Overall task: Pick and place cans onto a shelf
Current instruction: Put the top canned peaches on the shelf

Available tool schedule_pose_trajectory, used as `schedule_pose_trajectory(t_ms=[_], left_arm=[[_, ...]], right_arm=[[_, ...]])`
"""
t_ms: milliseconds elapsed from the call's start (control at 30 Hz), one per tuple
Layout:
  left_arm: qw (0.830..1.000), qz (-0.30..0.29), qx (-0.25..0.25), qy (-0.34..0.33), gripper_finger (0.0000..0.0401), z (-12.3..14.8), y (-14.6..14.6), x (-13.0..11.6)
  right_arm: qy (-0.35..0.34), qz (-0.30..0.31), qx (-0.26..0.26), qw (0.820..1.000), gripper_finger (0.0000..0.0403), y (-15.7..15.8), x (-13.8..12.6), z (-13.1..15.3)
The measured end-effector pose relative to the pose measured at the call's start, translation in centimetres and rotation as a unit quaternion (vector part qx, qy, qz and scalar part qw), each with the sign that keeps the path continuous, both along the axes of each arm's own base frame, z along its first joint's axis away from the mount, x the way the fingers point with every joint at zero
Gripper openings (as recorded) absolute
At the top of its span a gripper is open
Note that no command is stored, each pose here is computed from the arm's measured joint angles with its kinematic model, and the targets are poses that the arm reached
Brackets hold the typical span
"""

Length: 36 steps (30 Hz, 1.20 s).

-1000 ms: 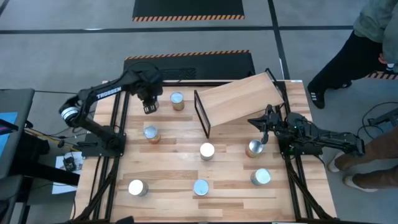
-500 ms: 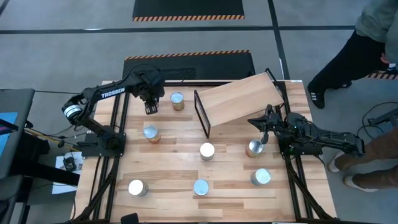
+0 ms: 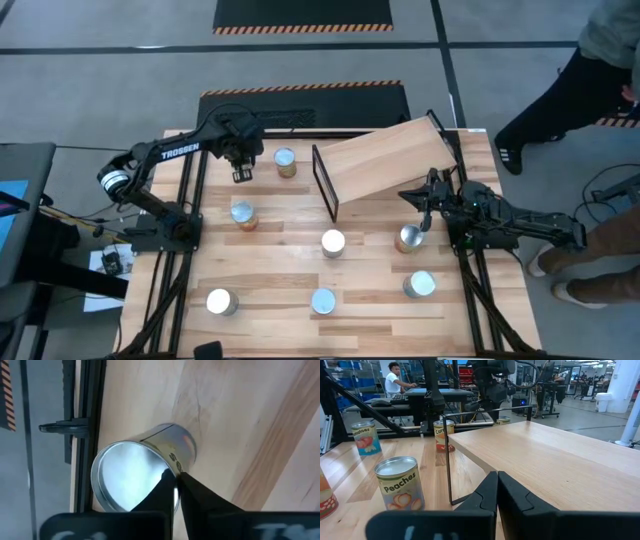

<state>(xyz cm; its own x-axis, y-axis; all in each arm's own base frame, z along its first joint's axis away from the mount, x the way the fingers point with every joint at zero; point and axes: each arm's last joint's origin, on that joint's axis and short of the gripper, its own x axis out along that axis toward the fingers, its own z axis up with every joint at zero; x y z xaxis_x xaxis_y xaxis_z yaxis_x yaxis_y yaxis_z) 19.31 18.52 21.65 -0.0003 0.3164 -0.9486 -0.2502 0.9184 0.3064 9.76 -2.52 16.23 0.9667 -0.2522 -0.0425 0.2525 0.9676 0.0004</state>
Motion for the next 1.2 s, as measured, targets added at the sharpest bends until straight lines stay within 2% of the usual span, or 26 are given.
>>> schedule_pose_trajectory(t_ms=[133, 367, 533, 767, 867, 967, 1200], left_arm=[[1.0, -0.002, -0.004, -0.006, 0.0001, 1.8, -0.3, 0.0], [0.995, 0.038, 0.026, -0.092, 0.0, 10.5, -0.7, 0.1], [0.98, 0.051, 0.066, -0.181, 0.0, 17.0, -2.0, 1.0], [0.947, -0.007, 0.069, -0.312, 0.0, 23.9, -5.8, 3.1], [0.934, -0.028, 0.067, -0.35, 0.0, 25.4, -7.0, 4.2], [0.929, -0.036, 0.052, -0.364, 0.0, 25.7, -7.7, 6.1], [0.938, -0.03, -0.029, -0.344, 0.0, 22.5, -7.2, 12.3]], right_arm=[[0.0, 0.0, 0.0, 1.0, 0.0033, 0.0, 0.0, 0.0], [0.0, 0.0, 0.0, 1.0, 0.0033, 0.0, 0.0, 0.0], [0.0, 0.001, 0.0, 1.0, 0.0033, 0.0, 0.0, 0.0], [0.0, 0.001, 0.0, 1.0, 0.0033, 0.0, 0.0, 0.0], [0.0, 0.001, 0.0, 1.0, 0.0033, 0.0, 0.0, 0.0], [0.0, 0.001, 0.0, 1.0, 0.0033, 0.0, 0.0, 0.0], [0.0, 0.001, 0.0, 1.0, 0.0033, 0.0, 0.0, 0.0]])
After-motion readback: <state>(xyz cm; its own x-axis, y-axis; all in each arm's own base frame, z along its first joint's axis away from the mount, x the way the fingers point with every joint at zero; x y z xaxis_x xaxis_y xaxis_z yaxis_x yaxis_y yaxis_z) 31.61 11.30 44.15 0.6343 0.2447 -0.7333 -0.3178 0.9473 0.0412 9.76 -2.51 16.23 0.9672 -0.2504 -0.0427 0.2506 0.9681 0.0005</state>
